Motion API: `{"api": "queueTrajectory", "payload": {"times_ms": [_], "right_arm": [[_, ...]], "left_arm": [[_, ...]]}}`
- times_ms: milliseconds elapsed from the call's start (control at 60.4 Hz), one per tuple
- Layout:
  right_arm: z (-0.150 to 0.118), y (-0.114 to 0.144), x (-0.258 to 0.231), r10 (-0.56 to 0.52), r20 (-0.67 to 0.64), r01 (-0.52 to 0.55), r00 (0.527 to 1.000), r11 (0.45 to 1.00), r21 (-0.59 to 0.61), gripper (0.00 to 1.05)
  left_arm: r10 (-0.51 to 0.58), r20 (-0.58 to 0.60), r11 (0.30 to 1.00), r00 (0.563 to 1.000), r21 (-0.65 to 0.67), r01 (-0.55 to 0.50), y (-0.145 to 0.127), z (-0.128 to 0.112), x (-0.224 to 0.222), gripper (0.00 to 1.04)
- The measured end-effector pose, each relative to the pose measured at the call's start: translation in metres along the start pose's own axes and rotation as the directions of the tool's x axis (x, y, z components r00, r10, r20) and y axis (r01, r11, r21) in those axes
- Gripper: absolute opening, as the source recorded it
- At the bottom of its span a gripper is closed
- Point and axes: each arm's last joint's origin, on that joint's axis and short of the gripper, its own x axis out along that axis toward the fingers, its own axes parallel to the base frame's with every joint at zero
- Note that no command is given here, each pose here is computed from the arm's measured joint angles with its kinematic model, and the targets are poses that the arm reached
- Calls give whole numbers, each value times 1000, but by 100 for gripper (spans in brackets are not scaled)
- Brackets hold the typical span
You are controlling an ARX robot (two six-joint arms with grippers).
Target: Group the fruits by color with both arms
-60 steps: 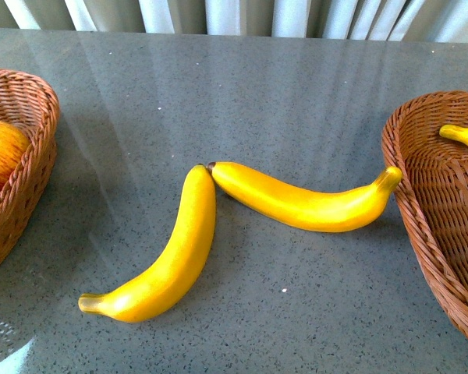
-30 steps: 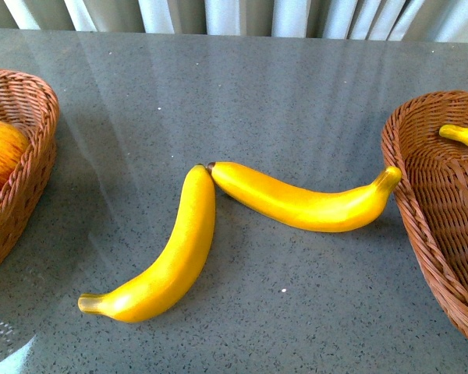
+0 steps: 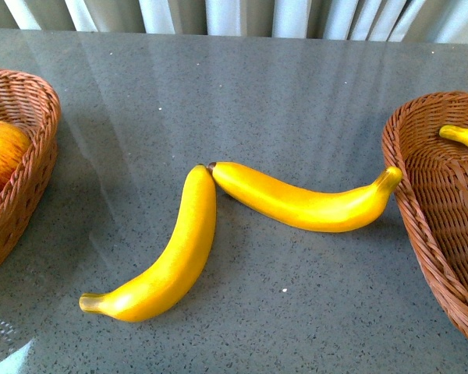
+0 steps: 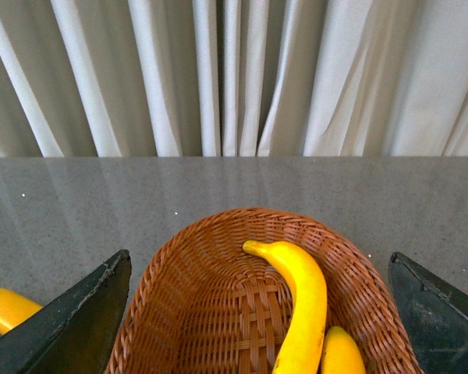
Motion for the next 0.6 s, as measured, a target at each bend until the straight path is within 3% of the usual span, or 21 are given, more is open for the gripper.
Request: {"api": "queueTrajectory", "payload": {"times_ms": [116, 249, 398, 464, 547, 596], "right_arm": [[0, 0, 0, 0, 0, 0, 1000, 1000, 0, 96], [0, 0, 0, 0, 0, 0, 1000, 1000, 0, 96], [0, 0, 0, 0, 0, 0, 1000, 1000, 0, 96], [0, 0, 0, 0, 0, 0, 1000, 1000, 0, 96], [0, 0, 0, 0, 0, 0, 1000, 1000, 0, 96], [0, 0, 0, 0, 0, 0, 1000, 1000, 0, 96]], "left_arm": [[0, 0, 1000, 1000, 0, 0, 0, 0, 0, 2], [0, 1, 1000, 1000, 0, 0, 0, 0, 0, 35], [0, 1, 1000, 1000, 0, 0, 0, 0, 0, 63], [0, 1, 1000, 1000, 0, 0, 0, 0, 0, 81], [0, 1, 1000, 1000, 0, 0, 0, 0, 0, 95], [0, 0, 1000, 1000, 2, 0, 0, 0, 0, 97]]}}
